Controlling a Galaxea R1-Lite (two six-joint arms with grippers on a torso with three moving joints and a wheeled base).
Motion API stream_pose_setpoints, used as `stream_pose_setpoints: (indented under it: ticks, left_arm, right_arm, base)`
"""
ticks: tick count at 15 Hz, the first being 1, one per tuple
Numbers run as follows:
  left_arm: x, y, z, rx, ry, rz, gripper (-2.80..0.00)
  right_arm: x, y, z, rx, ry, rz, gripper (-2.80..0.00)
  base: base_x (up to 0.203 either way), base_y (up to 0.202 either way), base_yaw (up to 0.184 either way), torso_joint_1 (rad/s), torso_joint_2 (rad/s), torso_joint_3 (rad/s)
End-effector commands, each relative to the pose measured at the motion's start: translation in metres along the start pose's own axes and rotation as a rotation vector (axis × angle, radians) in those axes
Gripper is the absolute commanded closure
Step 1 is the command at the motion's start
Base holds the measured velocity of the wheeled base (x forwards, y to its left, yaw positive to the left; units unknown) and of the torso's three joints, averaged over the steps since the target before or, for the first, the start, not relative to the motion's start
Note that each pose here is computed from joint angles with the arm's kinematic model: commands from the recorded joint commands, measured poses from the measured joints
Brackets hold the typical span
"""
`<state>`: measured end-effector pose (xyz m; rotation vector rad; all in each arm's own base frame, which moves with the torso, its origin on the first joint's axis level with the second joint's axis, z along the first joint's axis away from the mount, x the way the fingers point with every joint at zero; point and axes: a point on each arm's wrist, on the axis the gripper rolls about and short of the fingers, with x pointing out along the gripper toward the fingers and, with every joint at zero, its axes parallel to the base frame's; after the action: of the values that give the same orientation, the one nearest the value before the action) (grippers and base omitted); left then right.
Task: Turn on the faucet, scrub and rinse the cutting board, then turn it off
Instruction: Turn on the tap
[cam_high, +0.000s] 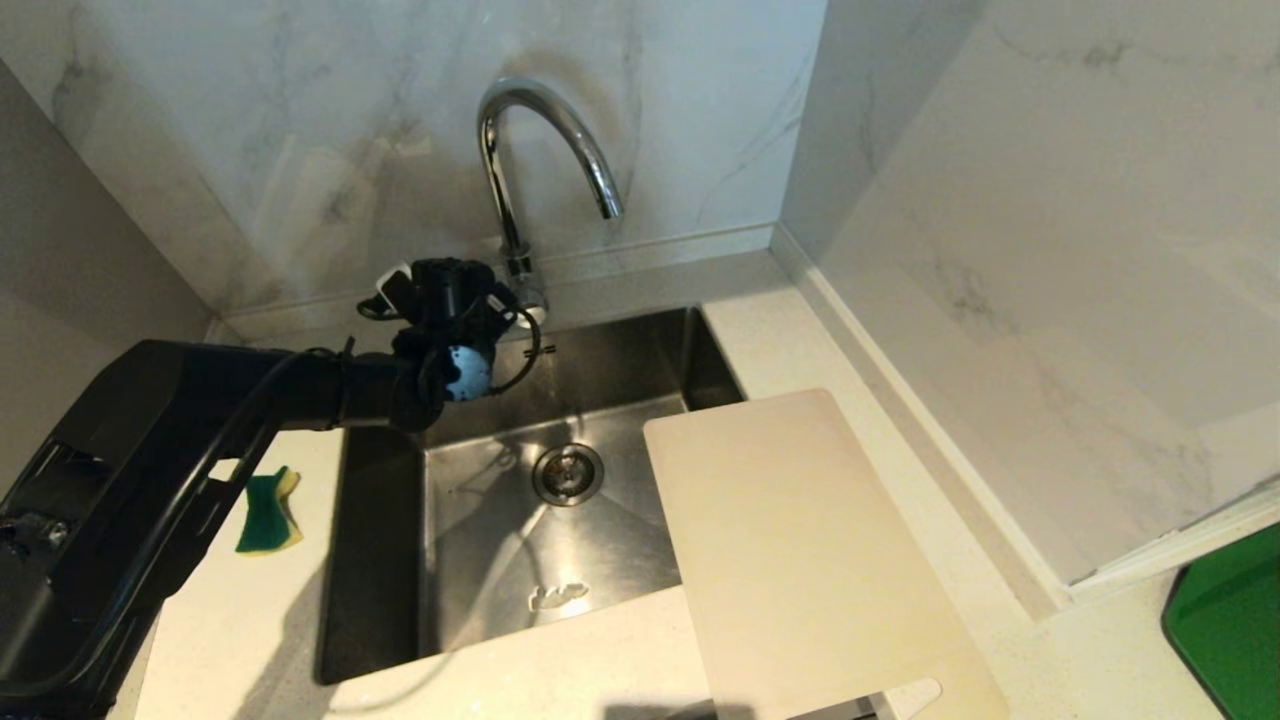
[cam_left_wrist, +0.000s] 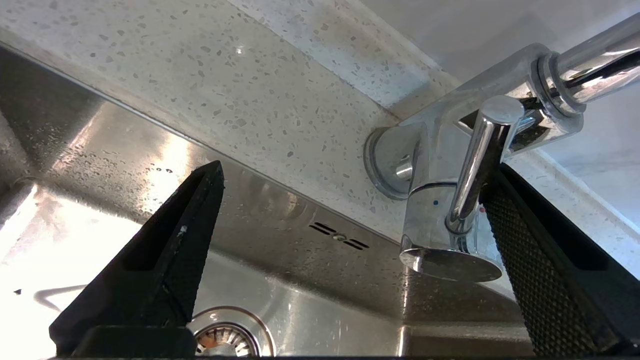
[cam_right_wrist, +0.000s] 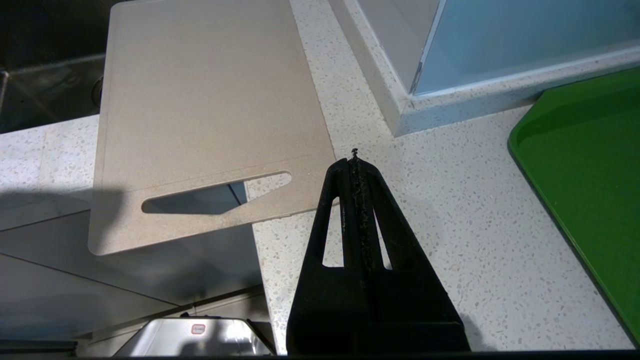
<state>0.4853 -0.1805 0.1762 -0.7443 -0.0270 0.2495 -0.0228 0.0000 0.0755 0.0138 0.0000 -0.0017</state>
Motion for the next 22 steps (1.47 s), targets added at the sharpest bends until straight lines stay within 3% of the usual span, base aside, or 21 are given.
stream_pose_setpoints:
  ticks: [1,5,12,22]
  left_arm:
    - [0.004,0.005,-0.002,0.002,0.006,0.008,-2.80]
    - [0.004,0.004,0.000,0.003,0.004,0.005,-2.80]
    - [0.003,0.012,-0.007,0.054,0.073,0.065,-2.80]
    - [0.002,0.016,-0.011,0.035,0.131,0.083,-2.80]
  right_arm:
    - [0.000,0.000,0.000,0.000,-0.001,0.000,0.00]
    - [0.000,0.000,0.000,0.000,-0.001,0.000,0.00]
    - [0.000,0.000,0.000,0.000,0.001,0.000,0.00]
    - [0.000,0.000,0.000,0.000,0.000,-0.001,0.00]
  base:
    - [0.000,0.000,0.000,0.000,0.00,0.000]
    - [0.000,0.000,0.000,0.000,0.00,0.000]
    - [0.000,0.000,0.000,0.000,0.00,0.000]
    - [0.000,0.000,0.000,0.000,0.00,0.000]
